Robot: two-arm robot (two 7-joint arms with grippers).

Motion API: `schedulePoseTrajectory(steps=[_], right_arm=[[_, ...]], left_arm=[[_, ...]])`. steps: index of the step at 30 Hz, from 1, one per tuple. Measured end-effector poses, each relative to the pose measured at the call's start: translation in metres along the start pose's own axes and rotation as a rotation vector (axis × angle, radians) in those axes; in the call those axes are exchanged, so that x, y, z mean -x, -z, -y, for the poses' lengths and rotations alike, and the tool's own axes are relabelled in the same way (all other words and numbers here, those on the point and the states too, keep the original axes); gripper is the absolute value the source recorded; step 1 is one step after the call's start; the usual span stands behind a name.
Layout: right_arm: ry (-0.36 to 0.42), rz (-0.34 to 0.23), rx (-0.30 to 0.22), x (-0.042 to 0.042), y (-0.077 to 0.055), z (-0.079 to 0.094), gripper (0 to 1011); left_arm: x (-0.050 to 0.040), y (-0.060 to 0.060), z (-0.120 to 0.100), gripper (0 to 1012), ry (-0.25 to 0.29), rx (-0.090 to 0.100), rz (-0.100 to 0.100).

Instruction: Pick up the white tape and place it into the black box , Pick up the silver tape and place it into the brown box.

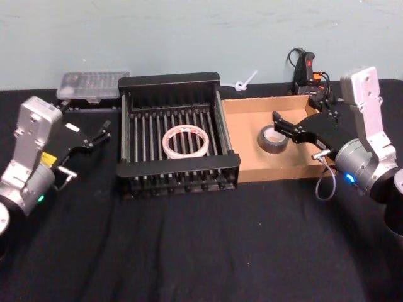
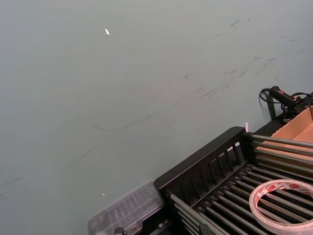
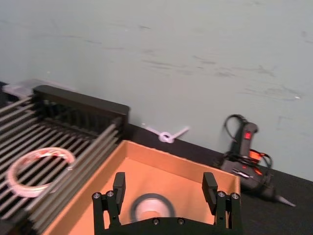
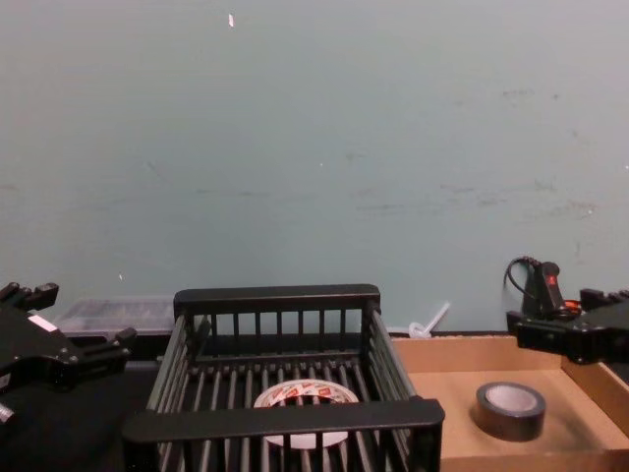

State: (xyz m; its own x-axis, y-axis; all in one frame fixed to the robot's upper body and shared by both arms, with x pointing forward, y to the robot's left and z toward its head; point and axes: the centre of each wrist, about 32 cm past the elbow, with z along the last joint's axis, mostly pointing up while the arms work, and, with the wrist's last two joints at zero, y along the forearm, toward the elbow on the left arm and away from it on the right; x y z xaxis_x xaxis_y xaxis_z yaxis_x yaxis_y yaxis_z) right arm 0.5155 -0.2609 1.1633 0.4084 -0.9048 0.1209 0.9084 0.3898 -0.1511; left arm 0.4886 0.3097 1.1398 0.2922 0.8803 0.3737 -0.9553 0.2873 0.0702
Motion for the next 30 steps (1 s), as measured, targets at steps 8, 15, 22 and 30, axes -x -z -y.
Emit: schedulePoseTrajectory(steps=[8,15,22,30], right_arm=[[0.081,0.007,0.007,-0.0039,0.006,-0.011,1000],[0.116,0.006,0.021,-0.0055,0.012,-0.019,1000],[0.122,0.005,0.027,-0.0059,0.013,-0.022,1002],[0.12,0.007,0.026,-0.0058,0.012,-0.022,1000]], left_arm=[[0.0,0.0,0.0,1001,0.0,0.0,0.0],[0.0,0.0,0.0,1001,0.0,0.0,0.0],[0.0,0.0,0.0,1001,0.0,0.0,0.0],[0.0,0.0,0.0,1001,0.0,0.0,0.0]])
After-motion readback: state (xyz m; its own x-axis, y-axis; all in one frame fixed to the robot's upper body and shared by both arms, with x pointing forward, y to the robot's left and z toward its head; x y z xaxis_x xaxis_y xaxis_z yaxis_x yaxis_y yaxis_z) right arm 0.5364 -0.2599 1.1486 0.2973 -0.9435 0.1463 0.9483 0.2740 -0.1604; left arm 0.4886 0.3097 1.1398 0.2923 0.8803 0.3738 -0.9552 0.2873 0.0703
